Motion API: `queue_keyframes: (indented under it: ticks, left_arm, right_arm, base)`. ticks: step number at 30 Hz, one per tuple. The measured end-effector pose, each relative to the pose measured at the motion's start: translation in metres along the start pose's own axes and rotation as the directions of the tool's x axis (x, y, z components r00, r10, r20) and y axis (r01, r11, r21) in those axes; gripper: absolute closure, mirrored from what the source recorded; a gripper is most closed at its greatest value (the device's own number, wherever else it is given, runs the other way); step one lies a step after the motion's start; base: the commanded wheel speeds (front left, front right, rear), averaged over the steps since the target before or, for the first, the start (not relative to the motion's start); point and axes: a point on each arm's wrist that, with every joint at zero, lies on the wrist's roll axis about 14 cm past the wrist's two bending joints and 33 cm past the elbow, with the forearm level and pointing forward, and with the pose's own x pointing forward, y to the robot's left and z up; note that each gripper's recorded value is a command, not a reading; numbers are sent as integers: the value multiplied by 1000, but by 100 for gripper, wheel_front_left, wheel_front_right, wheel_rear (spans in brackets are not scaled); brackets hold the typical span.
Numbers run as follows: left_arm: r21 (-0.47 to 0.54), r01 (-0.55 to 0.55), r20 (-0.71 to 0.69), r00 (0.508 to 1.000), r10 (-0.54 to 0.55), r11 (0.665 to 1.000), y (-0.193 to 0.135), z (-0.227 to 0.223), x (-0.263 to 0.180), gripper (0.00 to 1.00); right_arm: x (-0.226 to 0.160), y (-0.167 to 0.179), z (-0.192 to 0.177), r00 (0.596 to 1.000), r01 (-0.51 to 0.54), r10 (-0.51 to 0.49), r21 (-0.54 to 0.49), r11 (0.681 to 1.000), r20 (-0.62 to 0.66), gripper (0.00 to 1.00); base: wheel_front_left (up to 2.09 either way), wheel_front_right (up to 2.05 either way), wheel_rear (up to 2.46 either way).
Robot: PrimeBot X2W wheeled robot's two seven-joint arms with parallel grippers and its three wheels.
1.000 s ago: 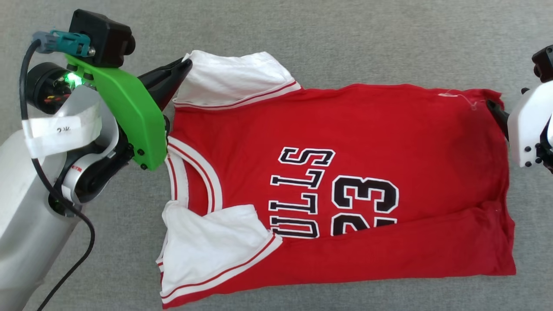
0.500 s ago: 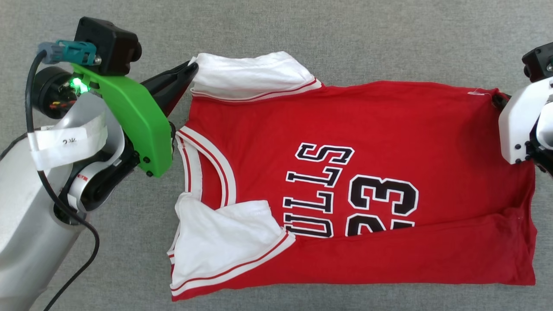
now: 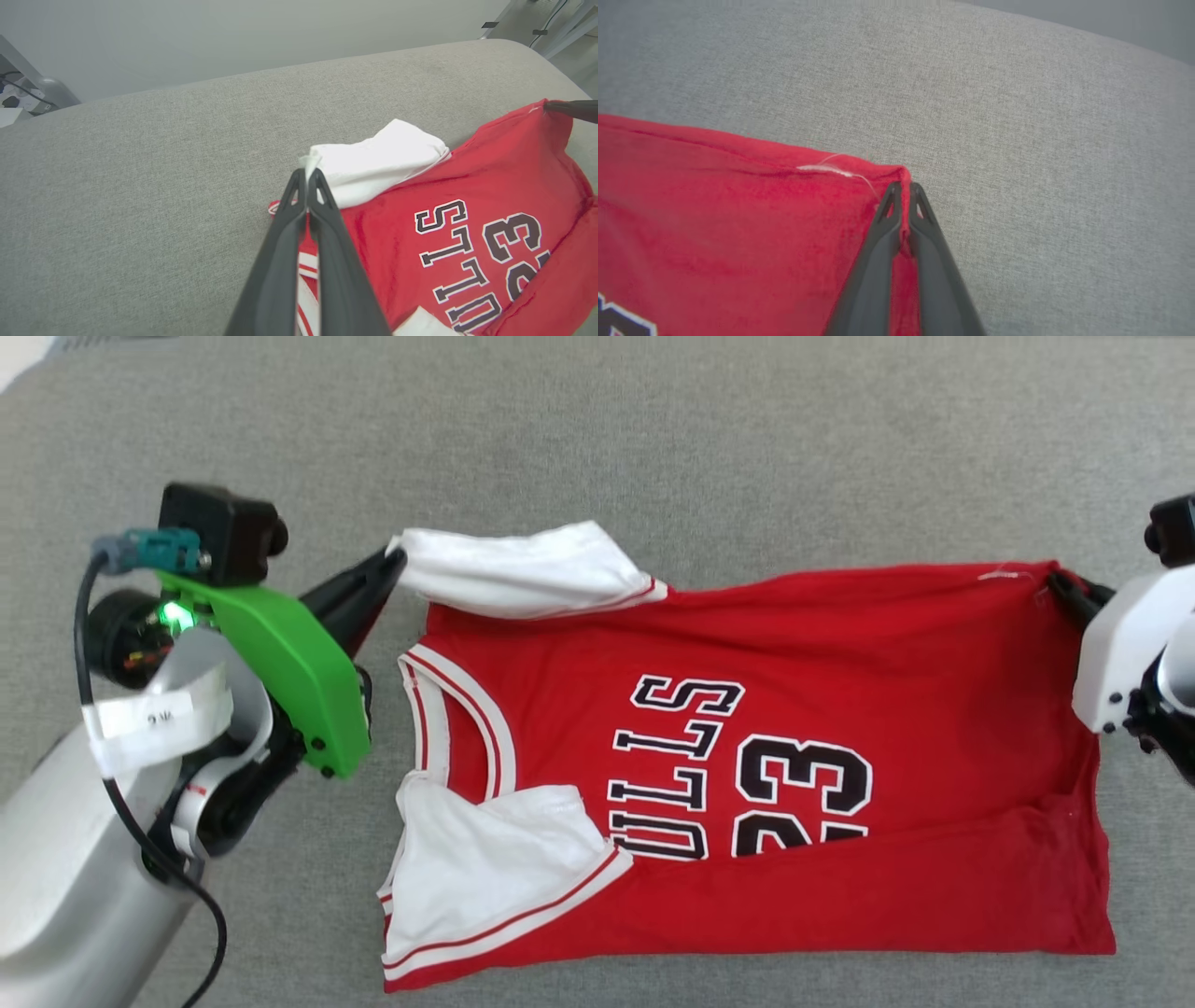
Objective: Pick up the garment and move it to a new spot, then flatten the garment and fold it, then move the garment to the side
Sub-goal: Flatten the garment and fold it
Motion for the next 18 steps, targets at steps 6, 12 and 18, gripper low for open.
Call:
queue_keyframes:
  ticks: [6,12,18]
  left_arm:
    - [-35,-25,26,999,26,999,-11,-4,-32,100]
    - [-62,-57,-17,998,56,996,-19,-30,-69,100]
    - [-146,-76,-91,994,63,986,-31,-70,-94,100]
  right_arm:
    - [-35,4,-2,998,-21,17,64,998,63,100]
    - [-63,16,-31,998,-57,53,128,990,31,100]
    - [-80,28,-55,995,-91,97,170,981,-27,100]
  base:
    - [0,0,0]
    - [0,0,0]
    - [0,0,0]
